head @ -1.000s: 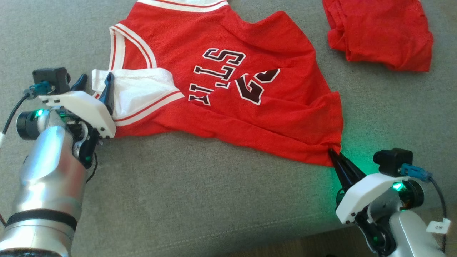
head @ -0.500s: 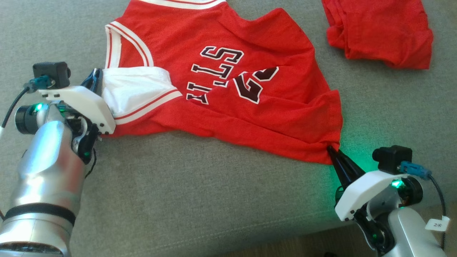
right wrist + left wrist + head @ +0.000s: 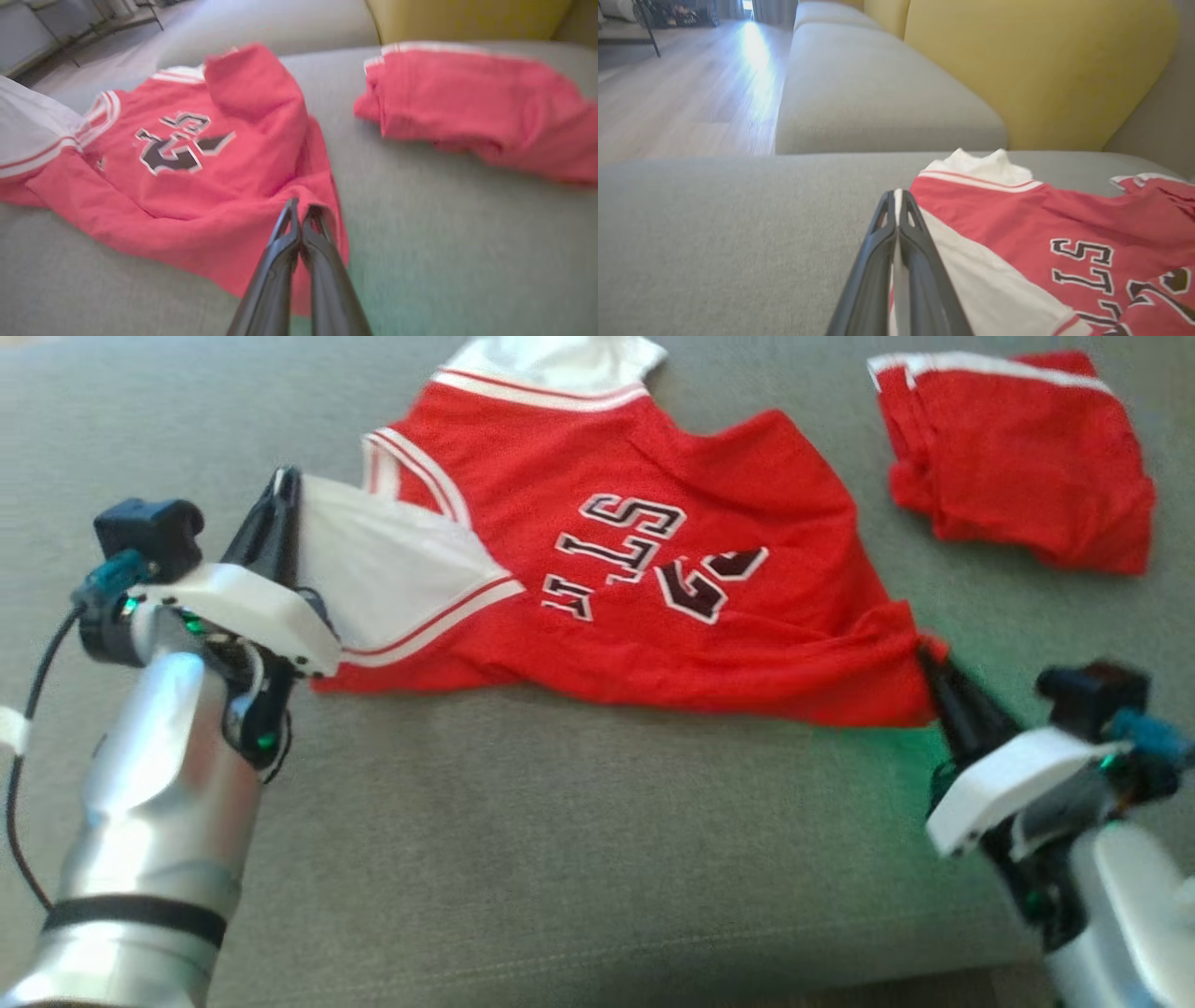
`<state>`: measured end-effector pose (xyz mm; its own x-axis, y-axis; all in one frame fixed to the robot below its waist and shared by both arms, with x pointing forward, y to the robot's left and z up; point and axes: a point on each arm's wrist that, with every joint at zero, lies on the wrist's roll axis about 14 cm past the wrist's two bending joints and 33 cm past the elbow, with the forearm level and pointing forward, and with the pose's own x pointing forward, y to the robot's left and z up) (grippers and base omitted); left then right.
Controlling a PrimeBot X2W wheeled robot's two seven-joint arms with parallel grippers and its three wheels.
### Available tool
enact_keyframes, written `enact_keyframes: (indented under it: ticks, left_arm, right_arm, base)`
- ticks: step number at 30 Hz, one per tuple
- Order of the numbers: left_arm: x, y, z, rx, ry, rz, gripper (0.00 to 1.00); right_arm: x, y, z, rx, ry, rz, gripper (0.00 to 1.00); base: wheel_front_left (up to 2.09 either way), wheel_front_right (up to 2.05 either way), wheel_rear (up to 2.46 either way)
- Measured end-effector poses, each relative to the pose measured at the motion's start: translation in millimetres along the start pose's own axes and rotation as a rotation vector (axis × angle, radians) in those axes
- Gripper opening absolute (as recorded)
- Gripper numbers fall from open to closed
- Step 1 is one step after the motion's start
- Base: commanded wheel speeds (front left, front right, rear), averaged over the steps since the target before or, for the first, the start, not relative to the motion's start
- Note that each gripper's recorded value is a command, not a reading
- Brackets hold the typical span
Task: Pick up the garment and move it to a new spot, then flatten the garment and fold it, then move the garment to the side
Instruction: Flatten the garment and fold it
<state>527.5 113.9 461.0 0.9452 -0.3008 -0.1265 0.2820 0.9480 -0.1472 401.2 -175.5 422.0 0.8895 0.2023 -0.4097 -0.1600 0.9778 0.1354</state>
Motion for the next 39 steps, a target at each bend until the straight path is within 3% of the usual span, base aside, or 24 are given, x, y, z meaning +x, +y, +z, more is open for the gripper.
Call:
enact_keyframes:
  ticks: [9, 10, 15, 24, 31, 35, 39]
  left_arm:
    - [-69, -12, 153, 0.058, -0.481, -0.037, 0.00]
    - [-69, -12, 153, 0.058, -0.481, -0.037, 0.00]
    - [-123, -23, 220, 0.130, -0.709, -0.040, 0.00]
    - [-211, -57, 310, 0.211, -1.046, -0.072, 0.00]
    - [-227, -68, 336, 0.254, -1.059, -0.091, 0.00]
    - [-201, -59, 341, 0.267, -0.970, -0.087, 0.00]
    - [-157, -40, 341, 0.263, -0.878, -0.083, 0.00]
  right_arm:
    - [-6, 14, 141, -0.259, -0.391, 0.055, 0.00]
    - [-6, 14, 141, -0.259, -0.391, 0.055, 0.00]
    - [-34, 27, 212, -0.404, -0.602, 0.058, 0.00]
    - [-101, 44, 274, -0.527, -0.816, 0.027, 0.00]
    - [-126, 35, 294, -0.542, -0.841, -0.036, 0.00]
    - [-107, 36, 285, -0.539, -0.757, -0.026, 0.00]
    - [-78, 46, 302, -0.480, -0.731, 0.035, 0.00]
  base:
    - [0.00, 0.00, 0.00]
    - [0.00, 0.00, 0.00]
    - [0.00, 0.00, 0.00]
    - [0.00, 0.00, 0.00]
    - [0.00, 0.00, 0.00]
    - [0.00, 0.00, 0.00]
    - [0.00, 0.00, 0.00]
